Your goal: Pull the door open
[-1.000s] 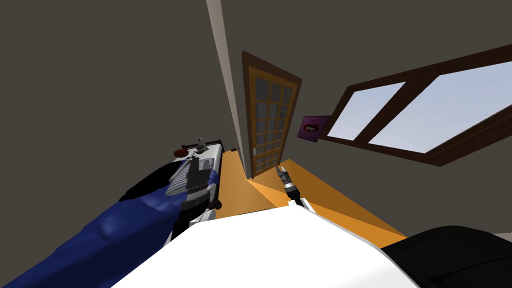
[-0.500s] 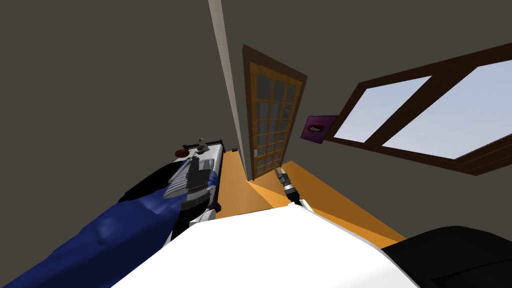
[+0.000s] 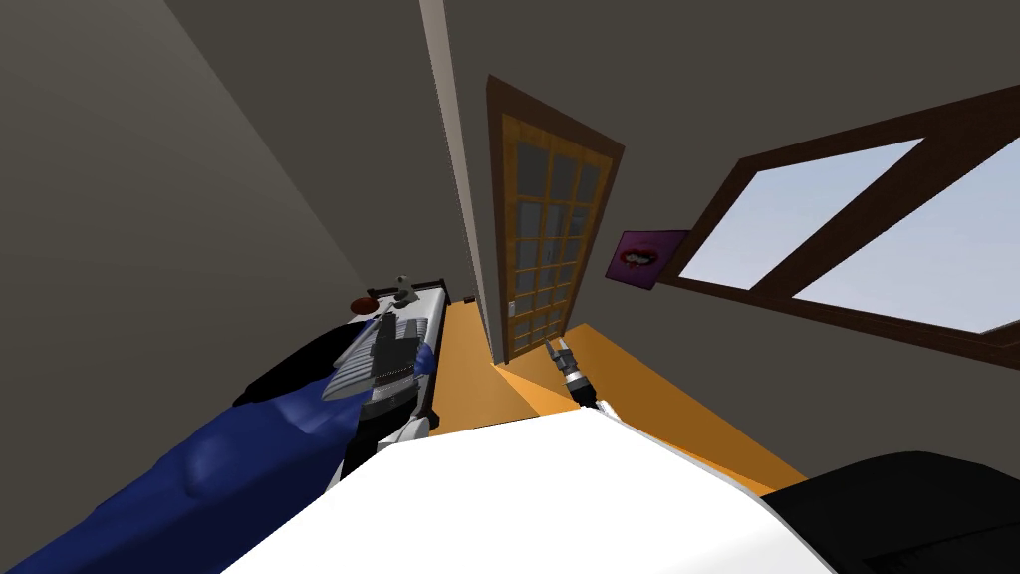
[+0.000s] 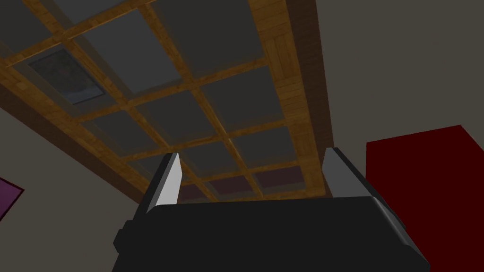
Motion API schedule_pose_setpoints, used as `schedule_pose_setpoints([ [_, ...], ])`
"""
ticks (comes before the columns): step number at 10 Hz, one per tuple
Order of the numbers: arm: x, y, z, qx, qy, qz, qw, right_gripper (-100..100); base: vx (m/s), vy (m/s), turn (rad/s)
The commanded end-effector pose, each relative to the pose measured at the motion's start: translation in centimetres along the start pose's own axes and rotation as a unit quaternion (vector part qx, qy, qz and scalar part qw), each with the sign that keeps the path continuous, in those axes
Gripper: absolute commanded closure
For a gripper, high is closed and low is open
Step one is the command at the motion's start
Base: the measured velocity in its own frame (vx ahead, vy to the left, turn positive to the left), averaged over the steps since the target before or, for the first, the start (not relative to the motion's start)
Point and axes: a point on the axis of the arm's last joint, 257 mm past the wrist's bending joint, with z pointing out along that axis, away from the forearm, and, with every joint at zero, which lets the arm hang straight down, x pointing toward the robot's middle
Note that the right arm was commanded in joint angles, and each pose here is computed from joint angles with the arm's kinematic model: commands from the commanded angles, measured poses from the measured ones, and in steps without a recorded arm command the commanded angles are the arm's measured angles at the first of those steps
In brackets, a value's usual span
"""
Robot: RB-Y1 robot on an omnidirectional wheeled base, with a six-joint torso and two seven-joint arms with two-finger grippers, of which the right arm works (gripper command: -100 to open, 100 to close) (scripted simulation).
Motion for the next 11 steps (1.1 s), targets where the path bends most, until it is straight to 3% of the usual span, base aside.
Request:
schedule_pose_setpoints([
  [1,0.8,-0.3,-0.34,0.000,0.008,-0.015,0.9998,-100,0.110,-0.001,0.049],
  [5,3.1,-0.7,-1.21,-0.003,0.032,-0.056,0.9979,-100,0.127,-0.002,0.048],
  [11,6.6,-1.0,-2.80,-0.012,0.070,-0.115,0.9908,-100,0.156,0.014,0.049],
])
